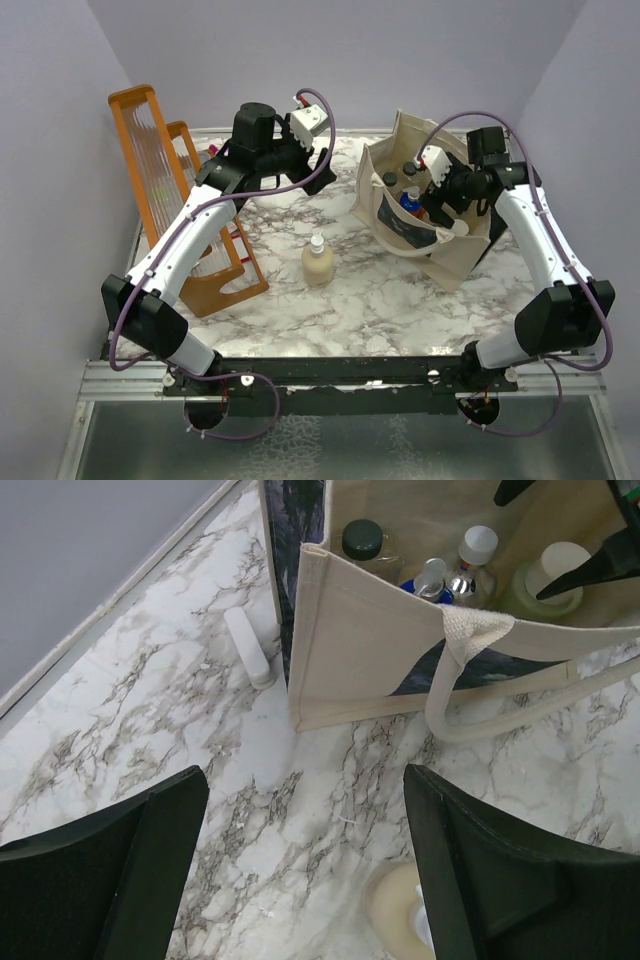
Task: Place the personal care products into the canvas bag
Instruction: Place the care product in the canvas bag.
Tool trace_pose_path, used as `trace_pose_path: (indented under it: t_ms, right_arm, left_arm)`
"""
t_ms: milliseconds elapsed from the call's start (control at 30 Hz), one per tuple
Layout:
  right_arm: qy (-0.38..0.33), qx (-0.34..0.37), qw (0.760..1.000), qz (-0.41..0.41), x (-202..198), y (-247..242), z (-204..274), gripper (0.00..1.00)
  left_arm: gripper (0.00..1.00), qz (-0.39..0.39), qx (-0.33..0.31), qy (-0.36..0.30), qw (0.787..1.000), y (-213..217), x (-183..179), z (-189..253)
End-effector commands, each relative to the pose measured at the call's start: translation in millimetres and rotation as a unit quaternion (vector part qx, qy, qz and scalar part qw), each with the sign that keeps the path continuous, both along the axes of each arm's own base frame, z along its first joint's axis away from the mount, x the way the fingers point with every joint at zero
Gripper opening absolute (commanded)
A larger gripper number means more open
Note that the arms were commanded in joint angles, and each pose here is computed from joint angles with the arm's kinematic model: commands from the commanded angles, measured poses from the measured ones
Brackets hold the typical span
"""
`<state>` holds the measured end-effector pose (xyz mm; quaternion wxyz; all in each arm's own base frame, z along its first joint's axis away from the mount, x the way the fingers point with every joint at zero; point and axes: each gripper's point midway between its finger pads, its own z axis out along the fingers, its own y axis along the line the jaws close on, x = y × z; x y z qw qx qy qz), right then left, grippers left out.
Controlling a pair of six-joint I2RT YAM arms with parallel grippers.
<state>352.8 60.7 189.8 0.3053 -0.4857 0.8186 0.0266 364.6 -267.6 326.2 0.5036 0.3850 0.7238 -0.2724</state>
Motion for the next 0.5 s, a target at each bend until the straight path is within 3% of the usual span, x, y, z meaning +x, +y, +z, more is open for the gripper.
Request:
trace_pose_path:
  t_ms: [0, 467]
  right_arm:
    - [-0.066, 0.070, 0.995, 0.007, 5, 22, 64, 0.88]
    - [-0.152, 0.246, 0.953, 0.094, -11, 89, 178, 0.88]
  left_arm:
    - [0.82, -0.015, -0.009, -0.021, 1.000, 0, -13, 17]
    - [0.83, 0.058, 0.004, -0.067, 0.996, 20, 8, 48]
